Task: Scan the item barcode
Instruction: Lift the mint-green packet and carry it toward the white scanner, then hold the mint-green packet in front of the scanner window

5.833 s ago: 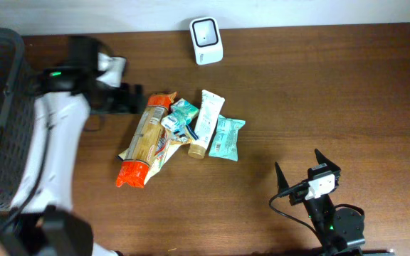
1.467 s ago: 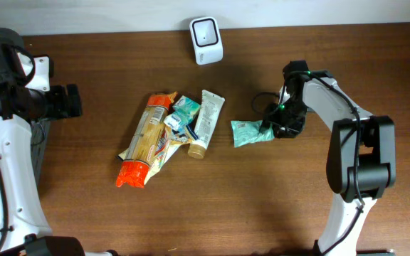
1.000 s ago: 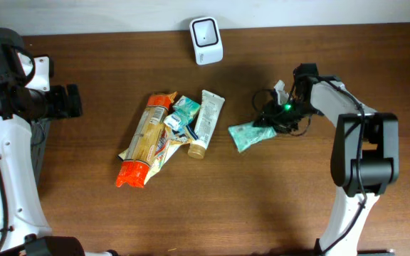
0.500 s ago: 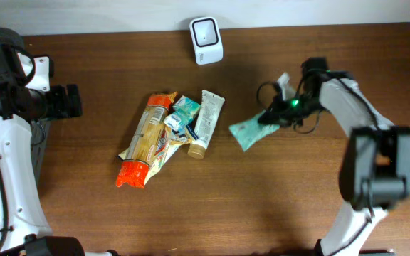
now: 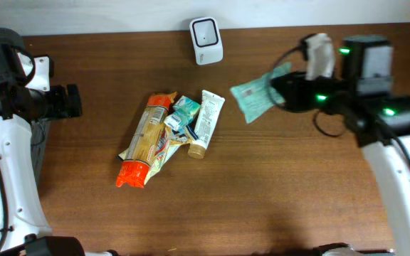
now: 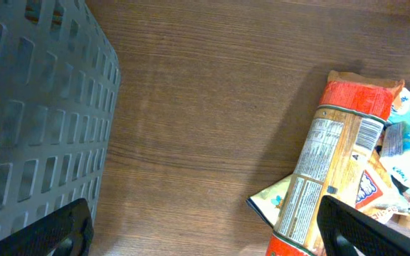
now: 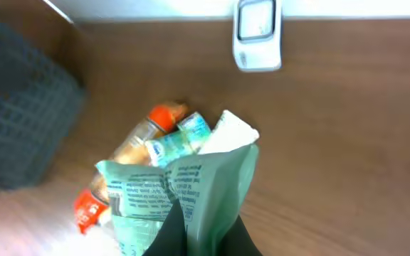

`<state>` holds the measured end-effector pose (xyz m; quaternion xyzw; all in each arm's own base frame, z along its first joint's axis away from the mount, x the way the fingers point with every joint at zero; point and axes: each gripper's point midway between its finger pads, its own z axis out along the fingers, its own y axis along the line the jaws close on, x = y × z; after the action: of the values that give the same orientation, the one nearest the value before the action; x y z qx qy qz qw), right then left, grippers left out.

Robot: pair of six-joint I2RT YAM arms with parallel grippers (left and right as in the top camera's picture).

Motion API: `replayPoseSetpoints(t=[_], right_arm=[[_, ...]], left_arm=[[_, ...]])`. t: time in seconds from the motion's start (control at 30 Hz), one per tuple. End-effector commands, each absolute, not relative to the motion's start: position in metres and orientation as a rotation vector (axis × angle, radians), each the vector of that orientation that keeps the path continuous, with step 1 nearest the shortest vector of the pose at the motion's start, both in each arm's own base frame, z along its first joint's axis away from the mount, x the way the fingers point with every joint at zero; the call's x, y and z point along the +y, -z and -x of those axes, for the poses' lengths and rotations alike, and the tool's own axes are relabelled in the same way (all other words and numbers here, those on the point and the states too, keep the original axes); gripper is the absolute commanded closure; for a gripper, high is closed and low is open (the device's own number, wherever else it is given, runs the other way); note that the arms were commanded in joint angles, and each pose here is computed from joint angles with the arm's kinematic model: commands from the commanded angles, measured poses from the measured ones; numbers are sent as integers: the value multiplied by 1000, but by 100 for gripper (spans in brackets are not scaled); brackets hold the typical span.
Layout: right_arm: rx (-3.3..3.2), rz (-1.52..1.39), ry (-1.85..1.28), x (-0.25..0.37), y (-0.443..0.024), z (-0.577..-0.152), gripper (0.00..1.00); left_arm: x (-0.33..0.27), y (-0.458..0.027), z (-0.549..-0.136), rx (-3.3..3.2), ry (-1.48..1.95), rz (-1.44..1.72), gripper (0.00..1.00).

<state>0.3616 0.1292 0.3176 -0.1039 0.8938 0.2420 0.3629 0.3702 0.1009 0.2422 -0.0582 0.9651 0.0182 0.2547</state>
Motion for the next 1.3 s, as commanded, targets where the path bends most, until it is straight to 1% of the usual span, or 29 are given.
replayPoseSetpoints(t=[0.0, 0.07, 0.13, 0.2, 0.23, 0.3, 0.47, 0.57, 0.67, 0.8, 1.0, 1.27], right_arm=[[2273, 285, -342, 157, -339, -398, 96], [2262, 342, -239, 179, -350, -421, 96], [2235, 370, -148, 189, -361, -444, 96], [2146, 412, -23, 196, -377, -478, 96], [2117, 425, 5, 199, -377, -488, 96], [2036, 546, 86, 213, -367, -515, 96], [1886, 737, 459, 218, -325, -585, 96], [1769, 852, 560, 232, -309, -614, 96], [1647, 859, 616, 245, -301, -641, 96], [1537, 797, 654, 257, -280, -669, 96], [1534, 812, 639, 265, -228, -686, 96], [1565, 821, 654, 254, -216, -690, 96]], left_arm=[[102, -246, -370, 2613, -57, 143, 1], [102, -246, -370, 2614, -57, 143, 1], [102, -246, -370, 2613, -57, 143, 1], [102, -246, -370, 2614, -57, 143, 1], [102, -246, -370, 2614, -57, 143, 1], [102, -246, -370, 2614, -57, 144, 1], [102, -246, -370, 2614, -57, 143, 1], [102, -246, -370, 2613, -57, 143, 1], [102, -246, -370, 2613, -57, 143, 1], [102, -246, -370, 2613, -57, 143, 1], [102, -246, -370, 2613, -57, 144, 1], [102, -246, -370, 2613, -57, 143, 1]])
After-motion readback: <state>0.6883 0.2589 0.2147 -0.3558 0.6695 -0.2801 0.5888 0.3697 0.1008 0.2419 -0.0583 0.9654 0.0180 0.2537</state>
